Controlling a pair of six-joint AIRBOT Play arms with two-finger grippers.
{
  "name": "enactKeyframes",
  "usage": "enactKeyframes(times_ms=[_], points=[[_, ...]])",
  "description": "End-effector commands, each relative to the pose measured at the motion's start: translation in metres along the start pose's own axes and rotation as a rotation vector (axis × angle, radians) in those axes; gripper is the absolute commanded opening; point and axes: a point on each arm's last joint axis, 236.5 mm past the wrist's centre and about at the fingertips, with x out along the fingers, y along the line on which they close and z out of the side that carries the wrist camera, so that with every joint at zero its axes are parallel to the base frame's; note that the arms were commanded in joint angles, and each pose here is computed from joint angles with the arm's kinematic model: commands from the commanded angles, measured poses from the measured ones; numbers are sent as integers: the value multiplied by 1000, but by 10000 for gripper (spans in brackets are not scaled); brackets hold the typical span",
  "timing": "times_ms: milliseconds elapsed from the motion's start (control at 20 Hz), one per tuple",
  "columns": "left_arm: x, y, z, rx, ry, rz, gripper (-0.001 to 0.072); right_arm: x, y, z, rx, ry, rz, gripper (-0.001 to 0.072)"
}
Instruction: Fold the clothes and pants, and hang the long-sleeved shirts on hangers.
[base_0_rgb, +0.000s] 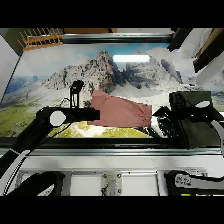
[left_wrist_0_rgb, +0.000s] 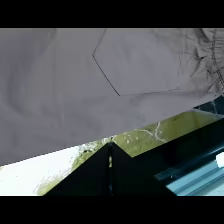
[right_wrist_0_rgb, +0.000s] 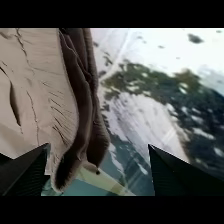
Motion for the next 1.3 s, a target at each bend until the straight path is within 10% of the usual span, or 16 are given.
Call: enactKeyframes(times_ms=[0, 450, 750, 1250], points=[[2, -15, -6, 16, 9, -22, 7, 26, 14, 7, 24, 1, 126, 667], [1, -8, -3, -24, 1, -12, 6, 79, 53, -17, -45, 74, 130, 649], [1, -8, -3, -25, 2, -12, 6, 89, 87, -19, -155, 45, 218, 8], [1, -7, -4, -22, 5, -10, 6, -169, 121, 113, -78, -558, 48, 7]])
